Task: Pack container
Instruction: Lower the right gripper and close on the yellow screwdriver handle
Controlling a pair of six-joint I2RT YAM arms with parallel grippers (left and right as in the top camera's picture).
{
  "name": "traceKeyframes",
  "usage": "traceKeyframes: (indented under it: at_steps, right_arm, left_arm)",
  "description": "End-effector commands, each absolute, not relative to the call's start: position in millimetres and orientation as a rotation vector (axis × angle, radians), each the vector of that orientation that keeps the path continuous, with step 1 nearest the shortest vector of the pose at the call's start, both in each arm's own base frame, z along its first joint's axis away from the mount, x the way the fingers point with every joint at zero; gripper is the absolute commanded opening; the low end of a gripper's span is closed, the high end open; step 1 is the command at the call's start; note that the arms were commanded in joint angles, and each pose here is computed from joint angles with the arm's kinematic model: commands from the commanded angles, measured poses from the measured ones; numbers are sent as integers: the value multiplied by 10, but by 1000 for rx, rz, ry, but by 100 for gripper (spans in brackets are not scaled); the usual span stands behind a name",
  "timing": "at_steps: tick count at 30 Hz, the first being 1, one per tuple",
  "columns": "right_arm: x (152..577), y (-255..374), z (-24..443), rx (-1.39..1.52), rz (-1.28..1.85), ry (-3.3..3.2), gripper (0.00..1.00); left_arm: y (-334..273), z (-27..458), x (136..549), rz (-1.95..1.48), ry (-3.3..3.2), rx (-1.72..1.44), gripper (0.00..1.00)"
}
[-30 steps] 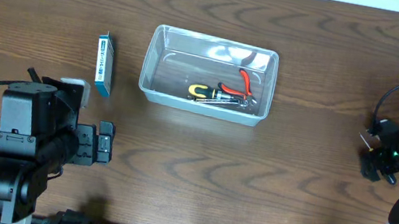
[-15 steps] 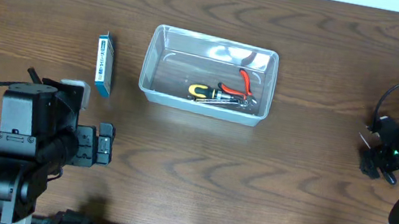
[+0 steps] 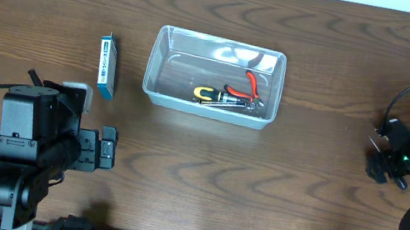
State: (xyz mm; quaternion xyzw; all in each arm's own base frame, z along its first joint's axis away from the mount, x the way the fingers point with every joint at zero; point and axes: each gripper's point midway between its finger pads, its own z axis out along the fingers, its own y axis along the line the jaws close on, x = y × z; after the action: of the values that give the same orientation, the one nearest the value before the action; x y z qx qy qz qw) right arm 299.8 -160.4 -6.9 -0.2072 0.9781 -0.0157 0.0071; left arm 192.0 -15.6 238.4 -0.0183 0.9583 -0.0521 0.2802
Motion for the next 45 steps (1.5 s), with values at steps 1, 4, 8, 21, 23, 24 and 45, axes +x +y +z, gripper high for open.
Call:
traceKeyframes:
  at_steps: [1,4,8,21,23,24,45]
  right_arm:
    - [2719,-1477,-391,-657,60,3146,99]
    - [2704,-1469,-403,-657,63,3148,99]
    - [2711,-1473,-404,-657,59,3146,97]
    - [2712,-1473,-404,-655,59,3146,71]
    - [2711,-1473,-404,-655,60,3146,67]
    - [2712,-1473,-403,-655,59,3146,64]
    - [2711,-1473,-404,-656,59,3146,31]
  left_arm:
    - [-167,2407,1920,-142,2566,-36,98]
    - [-167,2407,1919,-142,2566,-36,98]
    - [-167,2406,1918,-142,2566,-36,98]
    - [-166,2407,1919,-141,2566,-36,98]
    - [-166,2407,1919,-141,2566,-36,98]
    - [-166,2407,1919,-141,2566,-36,98]
    - [-167,2407,1919,-142,2566,-36,98]
